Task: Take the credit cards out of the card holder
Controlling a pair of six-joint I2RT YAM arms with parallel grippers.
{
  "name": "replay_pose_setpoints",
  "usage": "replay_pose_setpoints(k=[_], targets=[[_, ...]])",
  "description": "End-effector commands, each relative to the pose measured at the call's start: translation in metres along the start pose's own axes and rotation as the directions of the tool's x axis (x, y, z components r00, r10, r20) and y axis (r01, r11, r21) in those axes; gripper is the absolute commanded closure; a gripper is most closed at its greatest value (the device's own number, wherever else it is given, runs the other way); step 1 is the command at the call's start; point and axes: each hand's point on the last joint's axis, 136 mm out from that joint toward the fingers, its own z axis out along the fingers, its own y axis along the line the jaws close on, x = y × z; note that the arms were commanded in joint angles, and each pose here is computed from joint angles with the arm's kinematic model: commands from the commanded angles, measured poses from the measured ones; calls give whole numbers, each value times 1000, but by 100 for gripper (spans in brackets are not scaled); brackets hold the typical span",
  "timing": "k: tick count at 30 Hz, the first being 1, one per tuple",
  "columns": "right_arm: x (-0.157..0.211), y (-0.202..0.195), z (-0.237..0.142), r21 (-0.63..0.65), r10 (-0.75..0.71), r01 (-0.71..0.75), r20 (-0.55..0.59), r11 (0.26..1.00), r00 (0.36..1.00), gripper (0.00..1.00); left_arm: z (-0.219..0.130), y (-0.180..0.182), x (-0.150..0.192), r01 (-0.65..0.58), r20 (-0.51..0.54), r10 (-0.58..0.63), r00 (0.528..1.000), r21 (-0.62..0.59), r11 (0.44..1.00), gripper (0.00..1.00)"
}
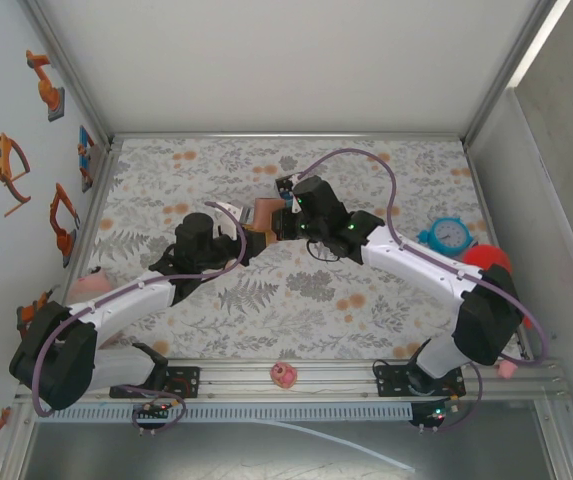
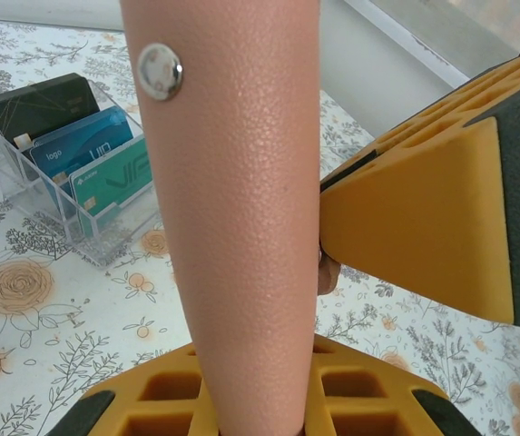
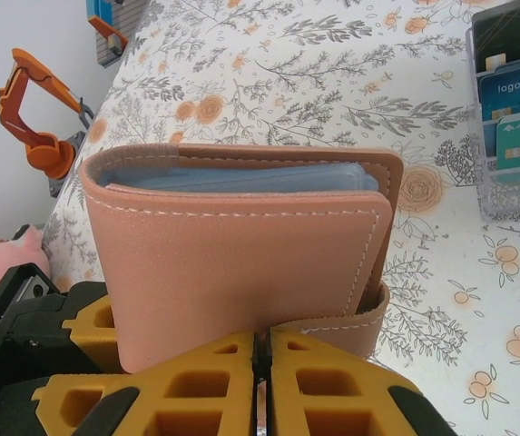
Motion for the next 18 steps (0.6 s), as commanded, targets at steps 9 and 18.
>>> replay_pose_setpoints(k=[9,18], targets=[[7,-14,-11,38,-19,19,1,999,1000,90,-11,-16,-40,-25,153,14,988,70,997,100],[3,-11,-22,21,-39,38,36,999,999,100,-14,-13,-41,8,163,-24,986,97,995,100]])
